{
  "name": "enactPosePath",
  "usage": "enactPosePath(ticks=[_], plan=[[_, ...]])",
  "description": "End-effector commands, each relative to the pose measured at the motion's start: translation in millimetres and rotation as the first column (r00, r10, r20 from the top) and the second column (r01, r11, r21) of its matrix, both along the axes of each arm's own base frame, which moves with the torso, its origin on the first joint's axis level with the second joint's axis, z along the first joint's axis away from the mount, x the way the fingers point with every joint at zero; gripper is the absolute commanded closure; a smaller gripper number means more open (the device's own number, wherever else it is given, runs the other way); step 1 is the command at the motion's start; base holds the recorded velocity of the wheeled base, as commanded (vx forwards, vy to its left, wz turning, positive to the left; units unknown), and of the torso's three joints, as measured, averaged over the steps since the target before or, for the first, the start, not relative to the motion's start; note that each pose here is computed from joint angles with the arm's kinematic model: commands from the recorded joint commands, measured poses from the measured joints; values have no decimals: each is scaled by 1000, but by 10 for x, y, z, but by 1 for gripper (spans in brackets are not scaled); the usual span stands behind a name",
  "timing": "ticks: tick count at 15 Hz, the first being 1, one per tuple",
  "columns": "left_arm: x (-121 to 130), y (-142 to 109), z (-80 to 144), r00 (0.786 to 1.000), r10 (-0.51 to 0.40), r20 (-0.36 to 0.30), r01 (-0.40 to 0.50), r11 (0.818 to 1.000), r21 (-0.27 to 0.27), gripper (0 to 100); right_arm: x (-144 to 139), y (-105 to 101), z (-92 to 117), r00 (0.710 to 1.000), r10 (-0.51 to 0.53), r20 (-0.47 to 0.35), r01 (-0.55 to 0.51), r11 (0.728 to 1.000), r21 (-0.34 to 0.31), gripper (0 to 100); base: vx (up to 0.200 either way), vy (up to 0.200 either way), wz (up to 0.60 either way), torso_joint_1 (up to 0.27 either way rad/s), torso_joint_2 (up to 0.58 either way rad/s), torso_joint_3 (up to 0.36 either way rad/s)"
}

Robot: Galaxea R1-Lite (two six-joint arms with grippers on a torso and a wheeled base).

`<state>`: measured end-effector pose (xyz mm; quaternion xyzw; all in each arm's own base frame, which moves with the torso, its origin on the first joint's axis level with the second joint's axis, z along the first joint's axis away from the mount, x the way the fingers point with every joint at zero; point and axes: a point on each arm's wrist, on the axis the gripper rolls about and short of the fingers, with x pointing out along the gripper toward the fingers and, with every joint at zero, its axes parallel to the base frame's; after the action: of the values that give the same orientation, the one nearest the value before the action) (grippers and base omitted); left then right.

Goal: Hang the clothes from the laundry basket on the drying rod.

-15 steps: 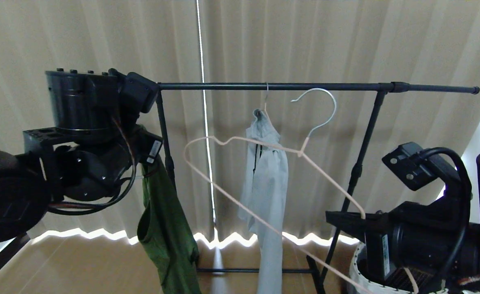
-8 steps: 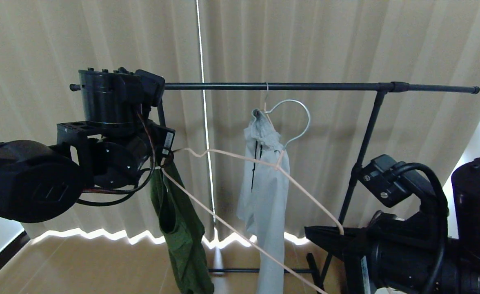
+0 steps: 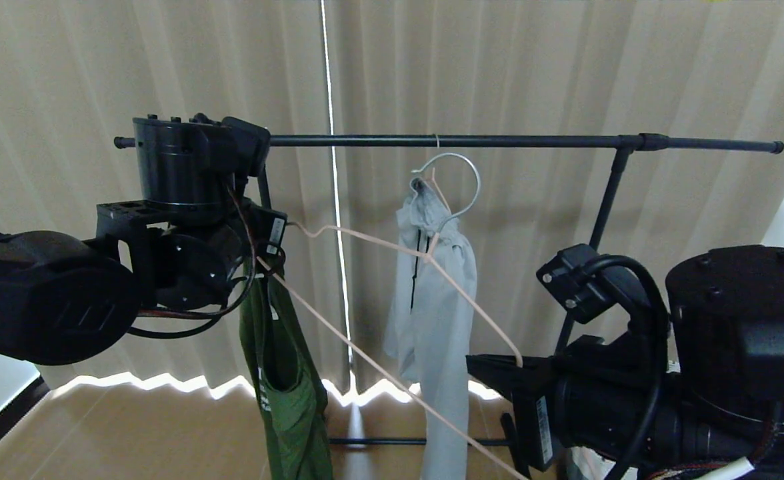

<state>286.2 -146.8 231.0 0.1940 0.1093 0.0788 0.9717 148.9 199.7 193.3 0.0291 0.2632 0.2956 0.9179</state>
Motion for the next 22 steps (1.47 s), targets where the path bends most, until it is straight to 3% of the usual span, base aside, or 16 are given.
enactPosePath(ticks=[1,7,16,22], plan=[[-19,-14,11,1000,-5,4,5,1000,-6,100,52,56,-42,1000,-6,-10,6,1000,-13,100,0,0,0,0,0,0],[-52,-11,-21,1000,-9,-7,9,1000,1,100,296,209,-124,999,-48,-6,48,999,-13,100,0,0,0,0,0,0],[-141,40,-44,999,39,-12,-39,999,19,100,730,697,-353,993,-121,0,121,991,-60,100,0,0,0,0,0,0],[-465,-178,82,996,-82,23,82,997,-10,100,936,811,-391,989,-147,5,147,988,-47,100,0,0,0,0,0,0]])
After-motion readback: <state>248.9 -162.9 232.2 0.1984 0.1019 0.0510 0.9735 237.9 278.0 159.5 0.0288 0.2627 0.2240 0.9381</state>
